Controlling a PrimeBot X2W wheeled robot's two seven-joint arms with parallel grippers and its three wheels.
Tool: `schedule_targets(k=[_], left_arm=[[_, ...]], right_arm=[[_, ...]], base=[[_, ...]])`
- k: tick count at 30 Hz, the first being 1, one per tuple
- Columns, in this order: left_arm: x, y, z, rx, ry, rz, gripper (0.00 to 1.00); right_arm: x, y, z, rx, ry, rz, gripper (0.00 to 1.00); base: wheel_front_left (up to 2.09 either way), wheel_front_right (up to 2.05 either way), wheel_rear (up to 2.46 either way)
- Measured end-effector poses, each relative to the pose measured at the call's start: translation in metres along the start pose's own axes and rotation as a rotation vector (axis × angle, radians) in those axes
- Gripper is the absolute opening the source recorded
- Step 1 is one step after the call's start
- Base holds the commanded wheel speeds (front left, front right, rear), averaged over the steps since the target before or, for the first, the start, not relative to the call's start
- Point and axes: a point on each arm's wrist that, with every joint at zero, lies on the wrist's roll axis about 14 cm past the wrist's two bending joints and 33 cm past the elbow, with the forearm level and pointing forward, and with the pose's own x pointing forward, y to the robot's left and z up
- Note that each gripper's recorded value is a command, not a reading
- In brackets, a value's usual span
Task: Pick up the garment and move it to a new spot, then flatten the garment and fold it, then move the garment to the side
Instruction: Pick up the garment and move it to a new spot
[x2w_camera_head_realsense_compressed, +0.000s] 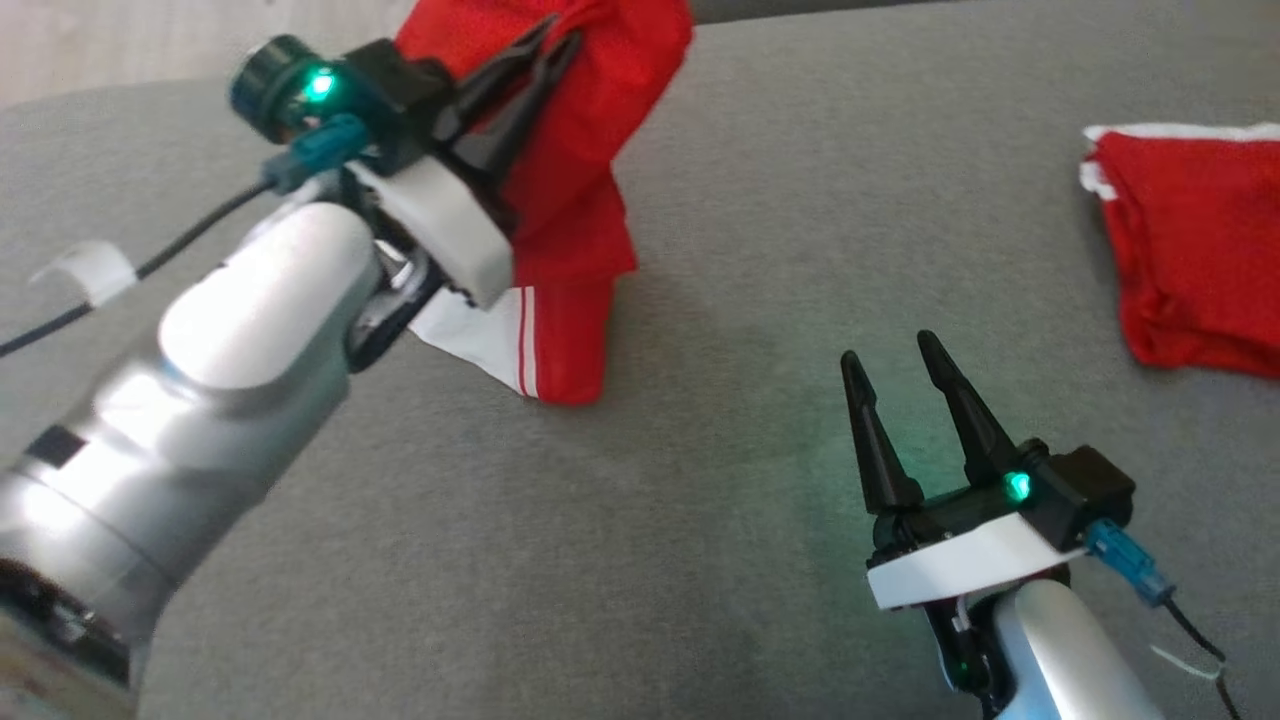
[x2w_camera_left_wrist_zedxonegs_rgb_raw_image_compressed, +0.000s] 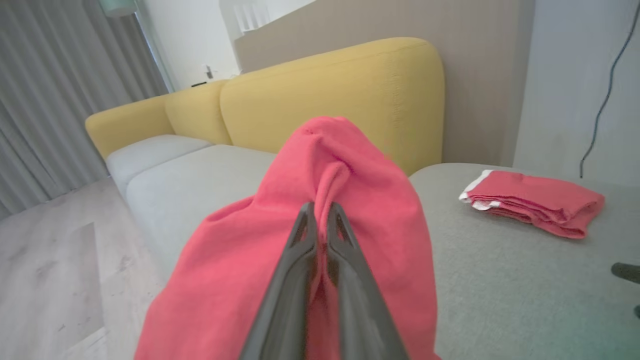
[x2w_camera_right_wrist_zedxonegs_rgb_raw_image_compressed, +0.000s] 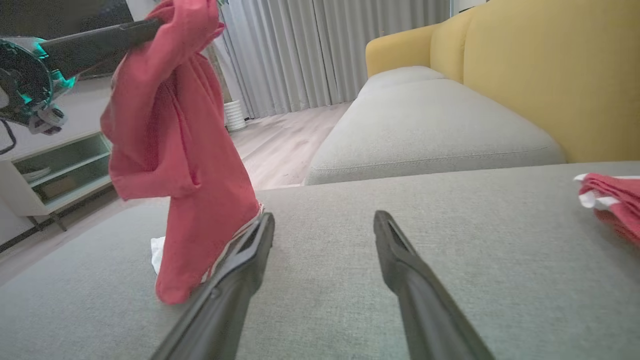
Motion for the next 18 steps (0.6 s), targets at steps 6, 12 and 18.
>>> schedule_targets(k=[6, 12, 18], left_arm=[[0.041, -0.055, 0.005, -0.060, -0.031, -0.144, 1.00], [0.068, -0.093, 0.016, -0.065, -0.080, -0.241, 1.00], [0.059, -0.072, 0.010, -0.043, -0.072, -0.175, 1.00]], right_arm=[[-0.005, -0.019, 0.006, 0.009, -0.014, -0.060, 1.00], [-0.011, -0.035, 0.004, 0.015, -0.007, -0.110, 1.00], [-0.008, -0.036, 0.008, 0.012, -0.021, -0.111, 1.00]], base=[[0.00, 0.00, 0.00], [0.00, 0.00, 0.00], [0.00, 0.00, 0.00]])
